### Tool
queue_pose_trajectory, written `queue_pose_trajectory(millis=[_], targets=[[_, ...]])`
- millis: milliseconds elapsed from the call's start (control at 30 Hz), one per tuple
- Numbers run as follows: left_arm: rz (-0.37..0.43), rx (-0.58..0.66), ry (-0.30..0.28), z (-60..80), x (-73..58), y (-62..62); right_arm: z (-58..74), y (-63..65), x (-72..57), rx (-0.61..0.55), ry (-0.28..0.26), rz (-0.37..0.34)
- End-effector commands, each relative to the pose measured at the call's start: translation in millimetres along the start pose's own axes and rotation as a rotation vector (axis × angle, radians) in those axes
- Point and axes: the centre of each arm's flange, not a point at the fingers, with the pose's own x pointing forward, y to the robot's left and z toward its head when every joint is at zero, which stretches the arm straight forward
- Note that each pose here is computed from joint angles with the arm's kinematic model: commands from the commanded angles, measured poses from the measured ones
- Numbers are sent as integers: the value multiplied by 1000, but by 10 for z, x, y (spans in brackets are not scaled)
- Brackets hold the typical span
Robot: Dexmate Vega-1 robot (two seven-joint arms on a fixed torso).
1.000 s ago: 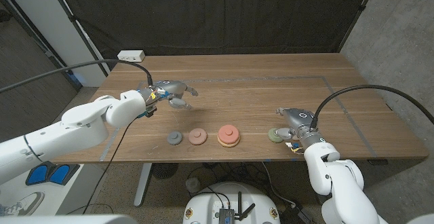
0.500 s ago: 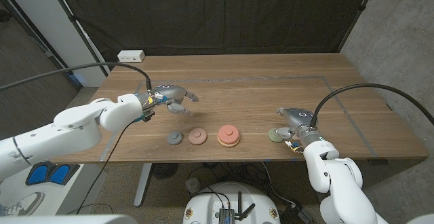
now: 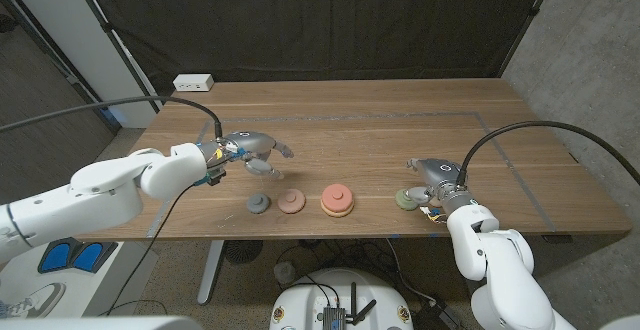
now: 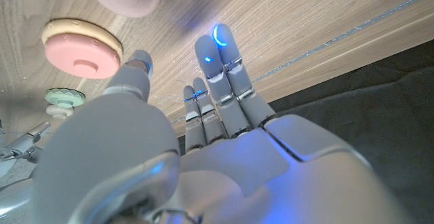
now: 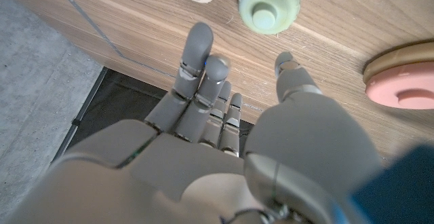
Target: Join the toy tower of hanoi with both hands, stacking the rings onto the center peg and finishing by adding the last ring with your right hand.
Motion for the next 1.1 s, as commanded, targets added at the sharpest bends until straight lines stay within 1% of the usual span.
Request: queue_pose_trajectory(millis=[33, 367, 600, 800, 967, 1100], targets=[[-42, 11, -26, 66, -56, -90, 4, 4, 28, -3, -4, 9], [-84, 50, -41, 112, -88, -163, 11, 12, 26, -10, -6, 16], [-85, 65, -37, 116, -130, -187, 20, 18, 23, -9, -2, 17], [-112, 64, -47, 109, -116, -262, 32, 24, 23, -9, -4, 22], [-107, 90, -44, 116, -118, -282, 34, 26, 23, -9, -1, 24], [-119, 90, -51, 119, -84, -315, 40, 28, 21, -8, 1, 24]])
